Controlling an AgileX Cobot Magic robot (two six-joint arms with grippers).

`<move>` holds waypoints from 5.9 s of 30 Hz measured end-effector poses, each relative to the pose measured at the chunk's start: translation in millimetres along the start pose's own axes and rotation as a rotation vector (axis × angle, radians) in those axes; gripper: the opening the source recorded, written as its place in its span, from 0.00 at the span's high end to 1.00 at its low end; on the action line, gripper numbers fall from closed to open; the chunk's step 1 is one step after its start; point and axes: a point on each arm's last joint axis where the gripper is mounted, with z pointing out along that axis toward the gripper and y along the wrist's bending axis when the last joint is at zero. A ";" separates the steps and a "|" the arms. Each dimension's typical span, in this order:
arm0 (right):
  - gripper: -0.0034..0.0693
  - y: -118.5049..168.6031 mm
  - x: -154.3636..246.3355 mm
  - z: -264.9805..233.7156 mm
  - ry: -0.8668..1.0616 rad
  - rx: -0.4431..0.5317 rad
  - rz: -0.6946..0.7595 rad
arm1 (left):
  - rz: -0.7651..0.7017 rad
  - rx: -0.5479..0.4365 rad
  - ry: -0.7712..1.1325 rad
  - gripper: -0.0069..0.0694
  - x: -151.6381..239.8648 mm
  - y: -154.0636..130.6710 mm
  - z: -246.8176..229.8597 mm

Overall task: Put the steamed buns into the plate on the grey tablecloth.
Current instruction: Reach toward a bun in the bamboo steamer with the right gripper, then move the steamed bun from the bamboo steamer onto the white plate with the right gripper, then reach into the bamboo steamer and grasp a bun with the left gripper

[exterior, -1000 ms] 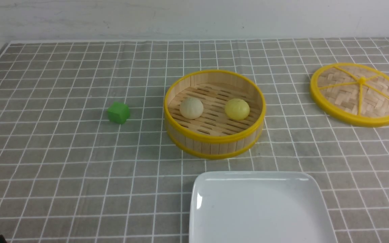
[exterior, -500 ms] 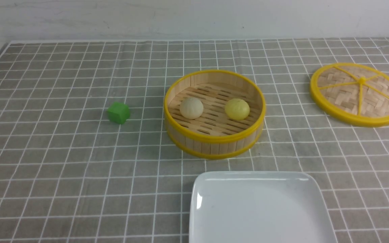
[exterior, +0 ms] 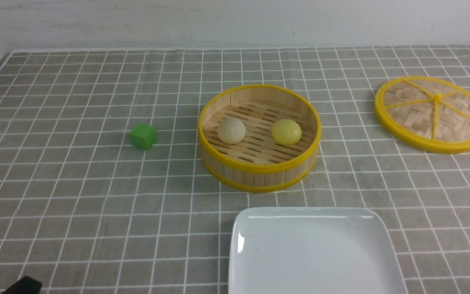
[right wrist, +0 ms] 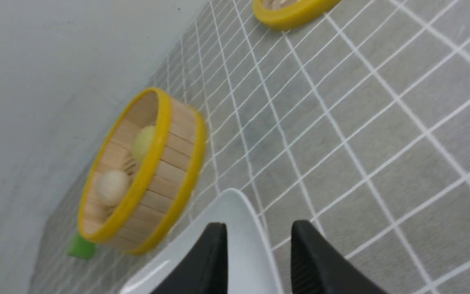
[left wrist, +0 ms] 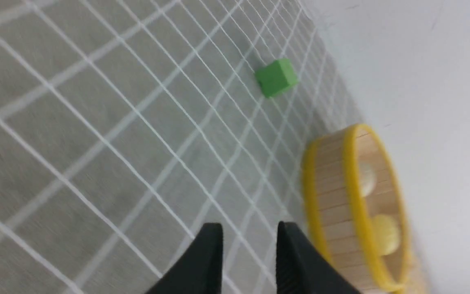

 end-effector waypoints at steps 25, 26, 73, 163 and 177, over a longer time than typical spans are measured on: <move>0.95 110.7 -72.8 89.7 0.763 0.137 -0.485 | 0.509 -0.119 0.405 0.91 -18.7 -88.7 -4.2; 0.95 113.2 -73.0 99.4 0.810 0.105 -0.492 | 0.525 -0.148 0.454 0.91 -18.9 -90.2 -0.2; 0.93 214.0 11.4 411.5 1.012 0.212 -0.966 | 0.520 -0.378 0.747 0.58 -29.4 -94.5 68.9; 0.95 142.3 -41.3 14.7 0.768 0.108 -0.953 | 0.970 -0.277 0.893 0.33 78.6 -191.9 399.5; 0.95 144.0 -40.4 15.0 0.765 0.090 -0.938 | 0.881 -0.183 0.965 0.87 61.7 -242.0 356.1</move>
